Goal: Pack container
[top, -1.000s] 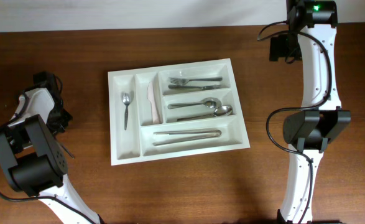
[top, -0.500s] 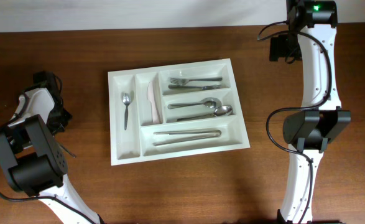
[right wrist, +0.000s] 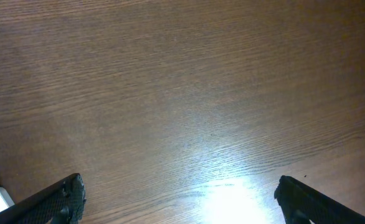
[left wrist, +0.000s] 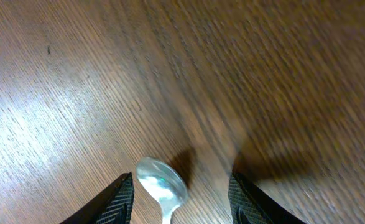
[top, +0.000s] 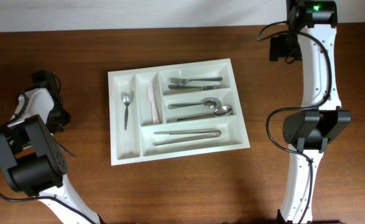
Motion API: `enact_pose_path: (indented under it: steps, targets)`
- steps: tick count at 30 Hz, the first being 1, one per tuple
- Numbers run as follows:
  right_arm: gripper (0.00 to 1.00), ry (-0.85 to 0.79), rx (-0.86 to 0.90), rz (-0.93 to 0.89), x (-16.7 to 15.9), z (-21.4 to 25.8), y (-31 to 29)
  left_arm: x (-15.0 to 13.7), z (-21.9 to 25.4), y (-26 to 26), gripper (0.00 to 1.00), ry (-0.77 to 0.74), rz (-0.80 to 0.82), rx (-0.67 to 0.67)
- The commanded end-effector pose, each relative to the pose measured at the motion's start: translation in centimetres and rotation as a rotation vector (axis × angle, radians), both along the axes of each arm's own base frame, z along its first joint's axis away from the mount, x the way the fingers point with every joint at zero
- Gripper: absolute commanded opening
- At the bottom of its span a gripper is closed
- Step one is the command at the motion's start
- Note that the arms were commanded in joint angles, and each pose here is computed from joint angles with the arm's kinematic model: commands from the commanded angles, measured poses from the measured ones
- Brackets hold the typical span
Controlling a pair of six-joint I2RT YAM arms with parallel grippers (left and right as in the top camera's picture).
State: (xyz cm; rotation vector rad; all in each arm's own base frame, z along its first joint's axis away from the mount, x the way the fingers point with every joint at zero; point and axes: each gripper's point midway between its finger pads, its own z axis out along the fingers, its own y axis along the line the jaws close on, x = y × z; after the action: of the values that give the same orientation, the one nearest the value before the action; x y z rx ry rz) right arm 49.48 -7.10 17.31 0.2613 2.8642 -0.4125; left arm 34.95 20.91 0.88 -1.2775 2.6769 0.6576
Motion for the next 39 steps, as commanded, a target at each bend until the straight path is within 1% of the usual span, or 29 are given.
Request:
enact_pose_path:
  steps: [1,5,6,7,11,12,20,21,22,23,24,34,37,38,39]
  targets:
    - [0.99,-0.047,-0.021,-0.015,0.0,1.9,-0.2,-1.0,0.1,1.4,0.51,0.006,0.036,0.017]
    - [0.99,-0.048,-0.022,-0.015,0.0,1.9,-0.2,-1.6,0.1,2.3,0.5,0.005,0.063,0.016]
    - [0.99,-0.047,-0.022,-0.015,0.0,1.9,-0.2,-1.8,0.1,2.5,0.48,0.006,0.069,0.013]
    - [0.99,-0.047,-0.022,-0.015,0.0,1.9,-0.2,-1.9,0.1,2.6,0.46,0.006,0.075,0.011]
    - [0.99,-0.048,-0.021,-0.015,0.0,1.9,-0.2,-2.0,0.0,2.7,0.3,0.001,0.083,0.0]
    - [0.99,-0.048,-0.021,-0.015,0.0,1.9,-0.2,-2.0,0.0,2.7,0.28,0.0,0.083,-0.002]
    - [0.99,-0.047,-0.021,-0.015,0.0,1.9,-0.2,-1.9,-0.1,2.6,0.28,-0.004,0.082,-0.007]
    - [0.99,-0.047,-0.021,-0.015,0.0,1.9,-0.2,-1.9,-0.1,2.6,0.24,-0.005,0.082,-0.009]
    - [0.99,-0.048,-0.021,-0.015,0.0,1.9,-0.2,-1.8,-0.1,2.5,0.17,-0.008,0.081,-0.016]
    - [0.99,-0.048,-0.022,-0.015,0.0,1.9,-0.2,-1.8,-0.2,2.4,0.07,-0.011,0.081,-0.022]
    - [0.99,-0.047,-0.021,-0.015,0.0,1.9,-0.2,-1.7,-0.2,2.3,0.02,-0.014,0.08,-0.029]
    - [0.99,-0.047,-0.021,-0.015,0.0,1.9,-0.2,-1.7,-0.3,2.2,0.03,-0.015,0.08,-0.033]
    - [0.99,-0.048,-0.021,-0.015,0.0,1.9,-0.2,-1.9,-0.4,1.9,0.07,-0.005,0.076,-0.049]
    - [0.99,-0.047,-0.021,-0.015,0.0,1.9,-0.2,-1.9,-0.5,1.6,0.09,0.002,0.052,-0.071]
    - [0.99,-0.047,-0.021,-0.015,0.0,1.9,-0.2,-1.7,-0.6,1.3,0.14,0.007,0.019,-0.097]
